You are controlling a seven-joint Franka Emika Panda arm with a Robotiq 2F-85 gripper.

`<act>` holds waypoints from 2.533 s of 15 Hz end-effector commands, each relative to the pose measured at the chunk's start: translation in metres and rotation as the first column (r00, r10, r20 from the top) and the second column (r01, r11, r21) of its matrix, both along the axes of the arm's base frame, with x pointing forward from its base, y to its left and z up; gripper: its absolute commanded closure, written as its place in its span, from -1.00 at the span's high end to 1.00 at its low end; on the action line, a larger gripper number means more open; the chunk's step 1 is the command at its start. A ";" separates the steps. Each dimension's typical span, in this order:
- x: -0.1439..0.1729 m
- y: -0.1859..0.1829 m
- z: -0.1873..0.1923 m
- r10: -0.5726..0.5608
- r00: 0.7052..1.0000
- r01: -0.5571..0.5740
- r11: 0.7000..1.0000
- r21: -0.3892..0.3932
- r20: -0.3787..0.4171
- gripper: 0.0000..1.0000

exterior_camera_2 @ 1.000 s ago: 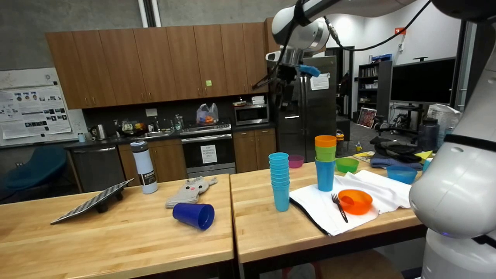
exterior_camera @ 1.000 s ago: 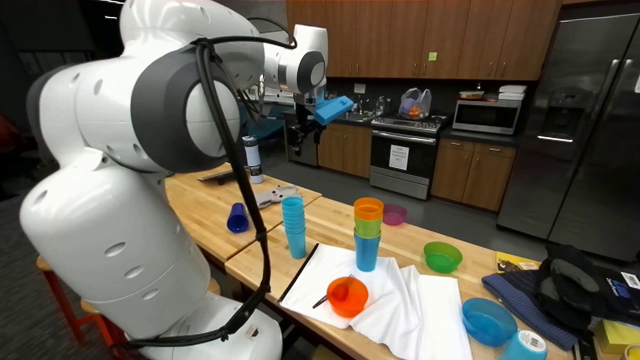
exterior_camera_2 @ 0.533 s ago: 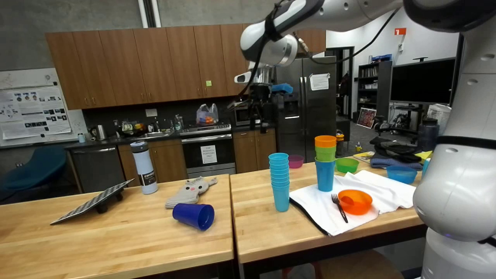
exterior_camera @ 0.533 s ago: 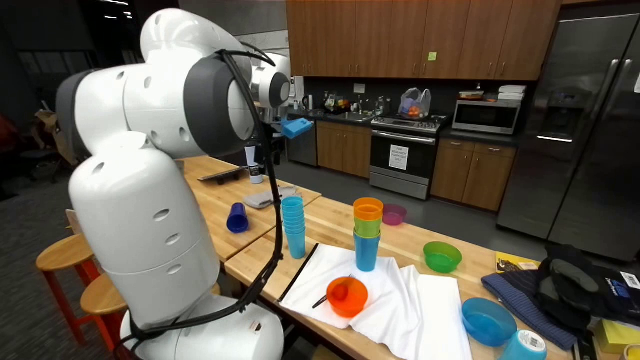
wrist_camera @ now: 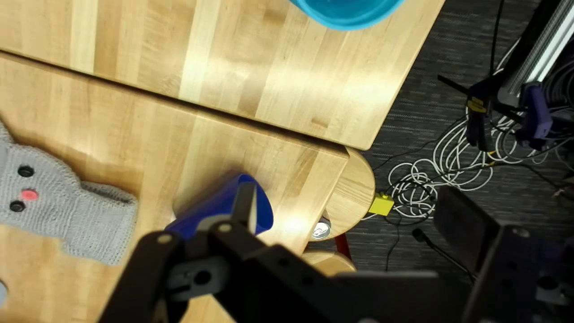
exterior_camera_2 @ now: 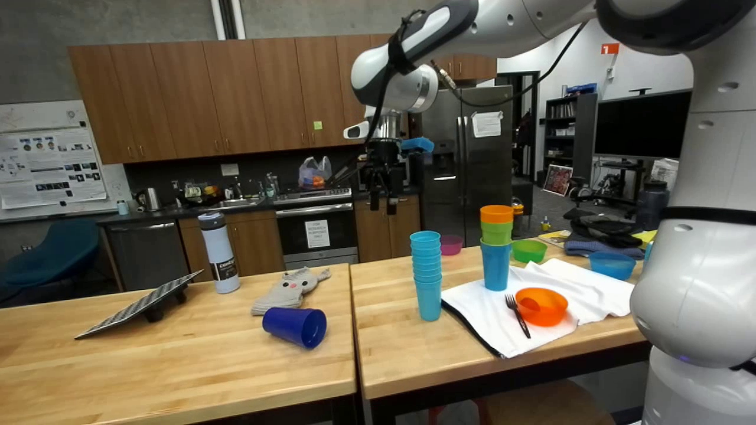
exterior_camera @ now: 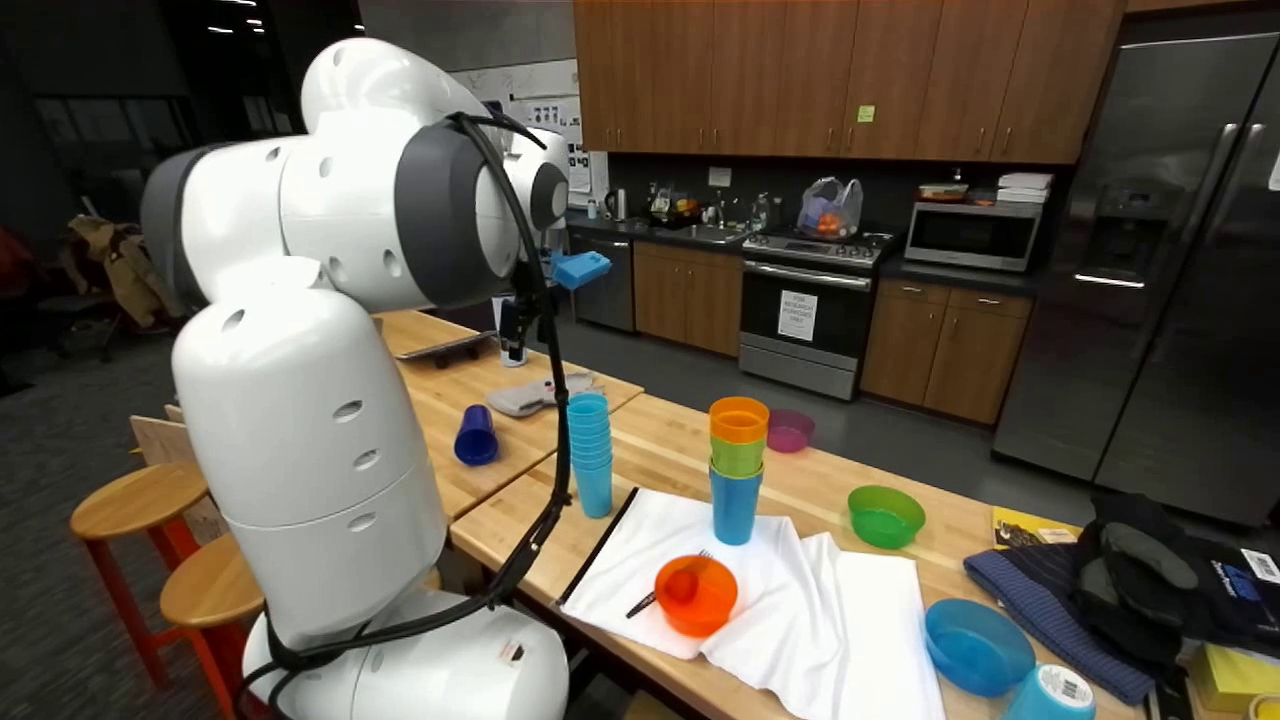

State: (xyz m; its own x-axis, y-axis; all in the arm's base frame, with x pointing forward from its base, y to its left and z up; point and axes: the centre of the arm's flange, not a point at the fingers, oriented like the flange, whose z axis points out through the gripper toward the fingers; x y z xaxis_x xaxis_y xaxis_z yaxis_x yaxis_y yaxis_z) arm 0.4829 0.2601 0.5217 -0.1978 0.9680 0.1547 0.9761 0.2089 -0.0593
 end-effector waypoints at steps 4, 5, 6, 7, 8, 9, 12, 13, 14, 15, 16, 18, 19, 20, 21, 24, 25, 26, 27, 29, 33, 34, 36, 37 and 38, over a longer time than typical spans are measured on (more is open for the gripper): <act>-0.003 0.004 0.000 0.010 1.000 -0.010 1.000 0.000 0.001 1.00; -0.003 0.004 0.000 0.010 1.000 -0.010 1.000 0.000 0.001 1.00; -0.003 0.004 0.000 0.010 1.000 -0.010 1.000 0.000 0.001 1.00; -0.003 0.004 0.000 0.010 1.000 -0.010 1.000 0.000 0.001 1.00; -0.003 0.004 0.000 0.010 1.000 -0.010 1.000 0.000 0.001 1.00; -0.003 0.004 0.000 0.010 1.000 -0.010 1.000 0.000 0.001 1.00; -0.003 0.004 0.000 0.010 1.000 -0.010 1.000 0.000 0.001 1.00; -0.003 0.004 0.000 0.010 1.000 -0.010 1.000 0.000 0.001 1.00; -0.002 0.011 -0.006 0.000 1.000 0.000 1.000 0.005 -0.009 1.00; -0.001 0.022 -0.020 -0.011 1.000 0.011 1.000 0.008 -0.026 1.00; -0.003 0.030 -0.032 -0.019 0.999 0.020 1.000 0.016 -0.040 1.00; -0.002 0.051 -0.054 -0.049 0.996 0.052 0.998 0.044 -0.072 1.00; -0.002 0.059 -0.063 -0.064 0.994 0.068 0.996 0.051 -0.087 1.00; -0.003 0.067 -0.072 -0.075 0.993 0.081 0.995 0.056 -0.096 1.00; -0.002 0.075 -0.079 -0.088 0.991 0.095 0.993 0.065 -0.105 1.00; -0.003 0.087 -0.095 -0.117 0.986 0.125 0.991 0.058 -0.115 1.00; -0.004 0.089 -0.099 -0.127 0.985 0.135 0.989 0.061 -0.115 1.00; -0.003 0.090 -0.102 -0.139 0.984 0.147 0.987 0.071 -0.114 1.00; -0.002 0.094 -0.105 -0.148 0.983 0.157 0.985 0.077 -0.111 1.00; 0.000 0.102 -0.111 -0.166 0.981 0.173 0.982 0.072 -0.098 1.00; 0.002 0.123 -0.126 -0.173 0.982 0.177 0.982 0.065 -0.070 1.00; 0.002 0.127 -0.130 -0.171 0.983 0.175 0.983 0.054 -0.061 1.00; 0.000 0.130 -0.138 -0.167 0.985 0.168 0.985 0.034 -0.051 1.00; 0.000 0.130 -0.140 -0.156 0.987 0.157 0.988 0.001 -0.043 1.00; -0.001 0.127 -0.141 -0.145 0.989 0.144 0.989 -0.024 -0.034 1.00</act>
